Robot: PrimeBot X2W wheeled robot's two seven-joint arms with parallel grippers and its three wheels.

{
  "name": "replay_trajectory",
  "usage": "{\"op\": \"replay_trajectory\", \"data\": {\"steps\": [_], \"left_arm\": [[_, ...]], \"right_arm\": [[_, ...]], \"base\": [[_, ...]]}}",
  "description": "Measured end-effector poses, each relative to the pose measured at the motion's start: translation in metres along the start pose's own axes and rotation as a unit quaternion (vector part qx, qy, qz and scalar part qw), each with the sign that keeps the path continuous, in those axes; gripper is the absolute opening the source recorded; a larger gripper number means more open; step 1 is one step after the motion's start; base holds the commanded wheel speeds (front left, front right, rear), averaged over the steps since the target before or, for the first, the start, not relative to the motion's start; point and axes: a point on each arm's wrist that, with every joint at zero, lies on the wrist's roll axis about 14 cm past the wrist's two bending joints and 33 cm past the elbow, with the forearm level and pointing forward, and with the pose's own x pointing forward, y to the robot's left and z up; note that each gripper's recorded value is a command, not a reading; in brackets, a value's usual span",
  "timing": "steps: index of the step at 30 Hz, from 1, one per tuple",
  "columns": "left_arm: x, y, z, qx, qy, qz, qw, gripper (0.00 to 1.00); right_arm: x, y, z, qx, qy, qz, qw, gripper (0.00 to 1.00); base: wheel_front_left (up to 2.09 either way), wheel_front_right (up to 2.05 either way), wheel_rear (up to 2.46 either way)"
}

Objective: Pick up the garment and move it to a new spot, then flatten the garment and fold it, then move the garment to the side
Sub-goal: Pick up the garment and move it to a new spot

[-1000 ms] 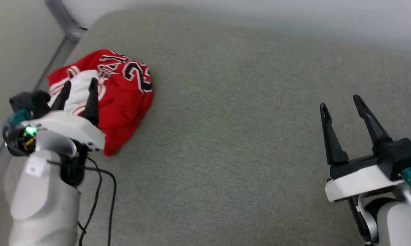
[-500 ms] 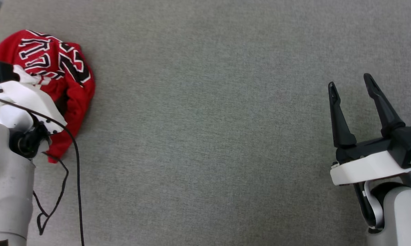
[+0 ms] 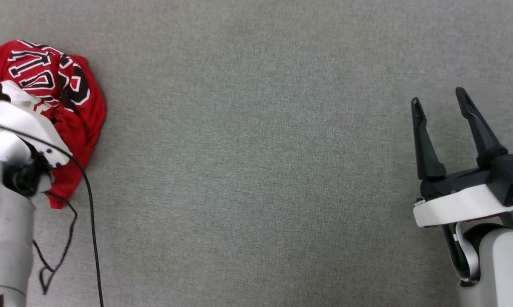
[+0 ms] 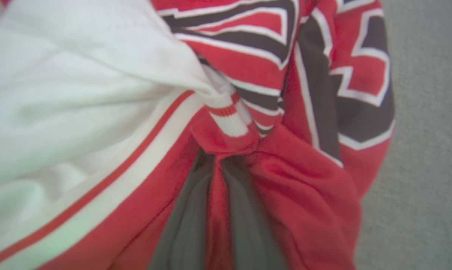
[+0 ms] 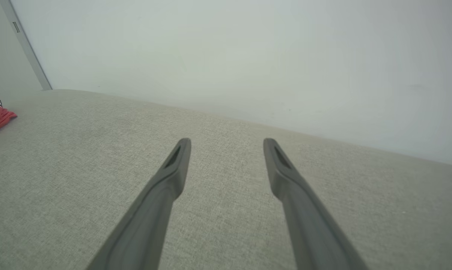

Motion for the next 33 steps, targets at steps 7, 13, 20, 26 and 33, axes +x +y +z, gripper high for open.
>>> {"op": "replay_trajectory", "data": {"steps": [7,13,20,26,33], "left_arm": [[-0.034,0.002,0.053,0.001,-0.175,0.016,0.984,0.00],[-0.080,-0.006,0.092,0.019,-0.308,0.007,0.951,0.00],[-0.146,-0.047,0.126,0.047,-0.435,-0.045,0.898,0.00],[-0.171,-0.097,0.124,0.057,-0.469,-0.107,0.875,0.00],[-0.190,-0.202,0.086,0.084,-0.456,-0.231,0.855,0.00]], "right_arm": [[-0.009,-0.001,0.025,0.004,-0.023,-0.007,1.000,1.00],[-0.023,0.000,0.049,0.007,-0.046,-0.010,0.999,1.00],[-0.052,-0.003,0.078,0.013,-0.074,-0.022,0.997,1.00],[-0.079,-0.018,0.086,0.017,-0.080,-0.051,0.995,1.00],[-0.119,-0.048,0.090,0.014,-0.083,-0.104,0.991,1.00]], "base": [[0.00,0.00,0.00],[0.00,0.00,0.00],[0.00,0.00,0.00],[0.00,0.00,0.00],[0.00,0.00,0.00]]}}
